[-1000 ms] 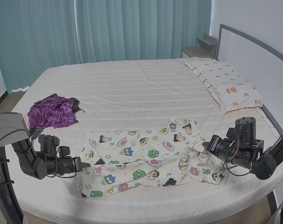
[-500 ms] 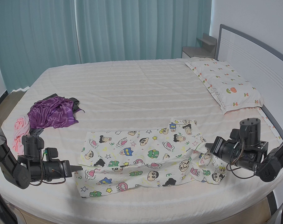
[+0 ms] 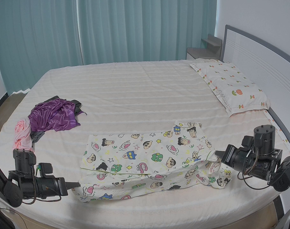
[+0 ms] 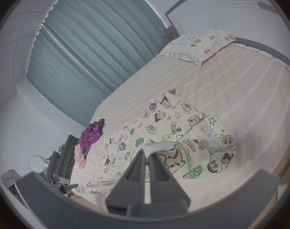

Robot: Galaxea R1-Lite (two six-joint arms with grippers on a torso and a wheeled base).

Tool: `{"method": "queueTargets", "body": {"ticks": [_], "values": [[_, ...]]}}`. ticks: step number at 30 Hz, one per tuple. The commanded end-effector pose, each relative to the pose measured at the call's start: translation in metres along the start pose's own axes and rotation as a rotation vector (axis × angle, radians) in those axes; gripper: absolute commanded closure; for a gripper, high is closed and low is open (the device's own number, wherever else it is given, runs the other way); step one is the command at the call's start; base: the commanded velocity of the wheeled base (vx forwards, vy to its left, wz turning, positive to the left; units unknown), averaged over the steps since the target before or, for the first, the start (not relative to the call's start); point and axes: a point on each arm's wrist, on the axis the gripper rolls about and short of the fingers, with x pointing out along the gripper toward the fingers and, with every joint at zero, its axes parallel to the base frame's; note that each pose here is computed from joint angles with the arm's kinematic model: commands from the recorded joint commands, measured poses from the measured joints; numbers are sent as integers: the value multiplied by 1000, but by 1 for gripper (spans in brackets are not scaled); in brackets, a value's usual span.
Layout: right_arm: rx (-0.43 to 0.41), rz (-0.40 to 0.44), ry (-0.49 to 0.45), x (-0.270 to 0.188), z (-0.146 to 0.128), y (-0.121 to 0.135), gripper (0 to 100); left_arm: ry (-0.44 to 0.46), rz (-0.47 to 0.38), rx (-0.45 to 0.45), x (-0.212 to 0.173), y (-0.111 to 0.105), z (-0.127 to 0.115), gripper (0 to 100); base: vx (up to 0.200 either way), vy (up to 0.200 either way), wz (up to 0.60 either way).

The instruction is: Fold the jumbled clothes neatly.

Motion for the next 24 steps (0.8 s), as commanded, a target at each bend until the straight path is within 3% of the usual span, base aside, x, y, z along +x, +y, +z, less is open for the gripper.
{"method": "queueTargets", "body": {"ticks": [1, 10, 18, 24], "values": [[-7, 2, -1, -7, -2, -1, 100, 12, -2, -2, -4, -2, -7, 100, 0, 0, 0], [-25, -2, 5, -11, -4, -4, 100, 16, 0, -3, -7, -2, -11, 100, 0, 0, 0], [-56, -16, 22, 1, -5, -4, 100, 3, -3, 4, 1, 0, 1, 100, 0, 0, 0], [-71, -40, 46, 22, -6, -5, 100, 33, 22, -26, 25, 12, 12, 100, 0, 0, 0]]}}
